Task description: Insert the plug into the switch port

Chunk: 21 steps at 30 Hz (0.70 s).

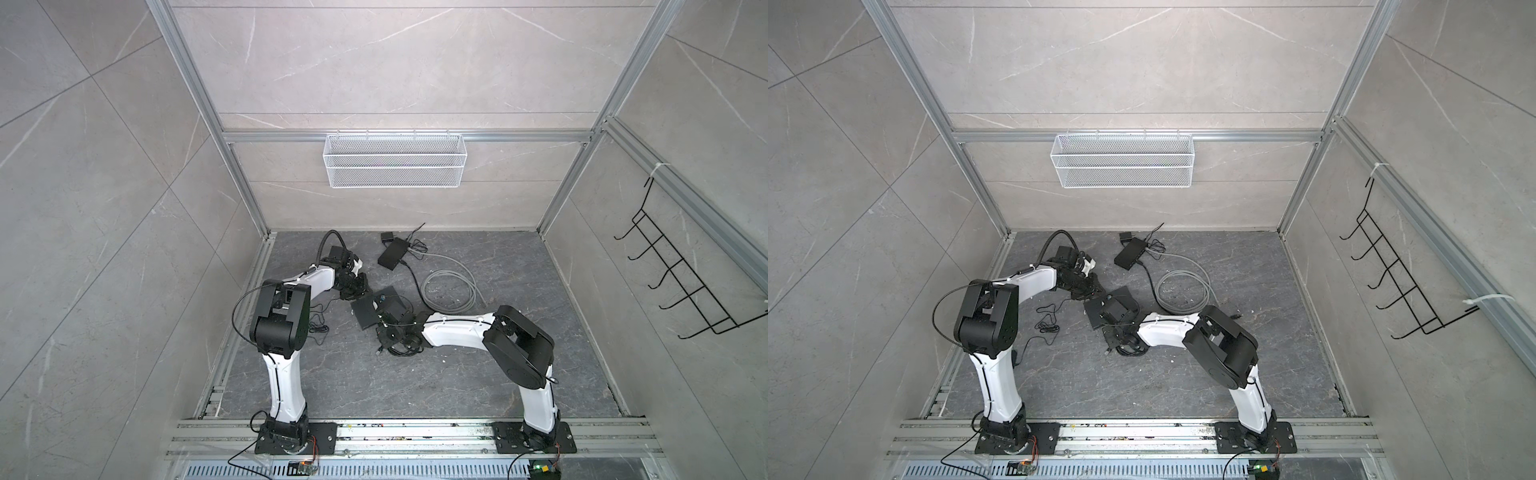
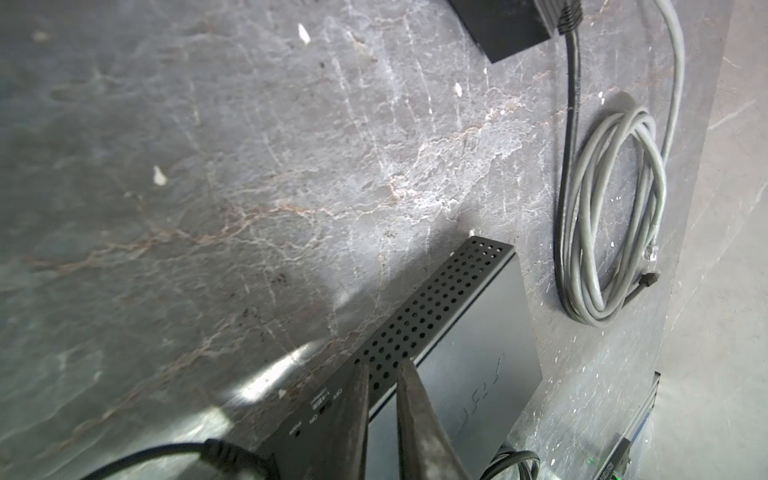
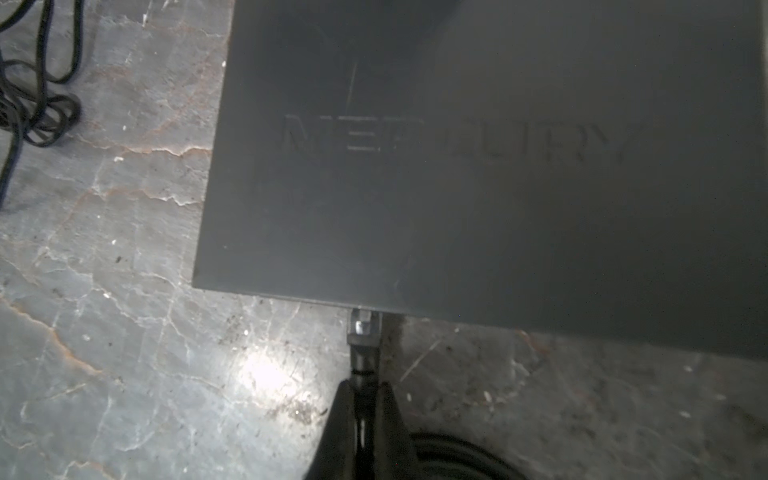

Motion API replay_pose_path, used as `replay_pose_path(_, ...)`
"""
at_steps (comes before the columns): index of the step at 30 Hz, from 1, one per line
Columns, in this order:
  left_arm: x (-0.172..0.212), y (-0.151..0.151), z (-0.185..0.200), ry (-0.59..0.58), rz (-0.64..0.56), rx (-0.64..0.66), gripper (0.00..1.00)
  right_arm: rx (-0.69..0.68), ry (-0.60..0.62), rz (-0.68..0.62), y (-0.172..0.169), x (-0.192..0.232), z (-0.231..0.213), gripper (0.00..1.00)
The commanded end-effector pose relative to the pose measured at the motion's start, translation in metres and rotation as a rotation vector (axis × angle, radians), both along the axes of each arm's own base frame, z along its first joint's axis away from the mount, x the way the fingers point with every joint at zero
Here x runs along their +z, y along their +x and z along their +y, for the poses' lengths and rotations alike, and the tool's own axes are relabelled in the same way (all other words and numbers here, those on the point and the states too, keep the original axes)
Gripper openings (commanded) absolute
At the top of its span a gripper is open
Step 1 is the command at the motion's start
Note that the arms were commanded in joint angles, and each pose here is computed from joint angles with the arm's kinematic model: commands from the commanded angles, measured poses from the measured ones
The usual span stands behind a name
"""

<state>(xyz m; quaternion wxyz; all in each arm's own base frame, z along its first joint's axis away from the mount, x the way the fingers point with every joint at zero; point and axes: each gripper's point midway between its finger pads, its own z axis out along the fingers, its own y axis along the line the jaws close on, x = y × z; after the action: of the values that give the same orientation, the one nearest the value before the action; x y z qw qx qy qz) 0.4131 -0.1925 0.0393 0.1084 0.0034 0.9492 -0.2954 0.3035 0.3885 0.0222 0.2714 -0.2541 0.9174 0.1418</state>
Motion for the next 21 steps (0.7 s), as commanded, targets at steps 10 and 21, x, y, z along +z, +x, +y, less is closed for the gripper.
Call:
replay_pose_path(10,0.005,-0.04,0.029,0.152,0.226,0.013,0.3,-0.022,-0.083,-0.118,0.035,0.015,-0.038,0.13)
replay_pose_path(21,0.01,0.015,0.006,0.03,0.121,-0.009,0.36,0.059,-0.057,-0.09,0.027,0.016,-0.039,0.28)
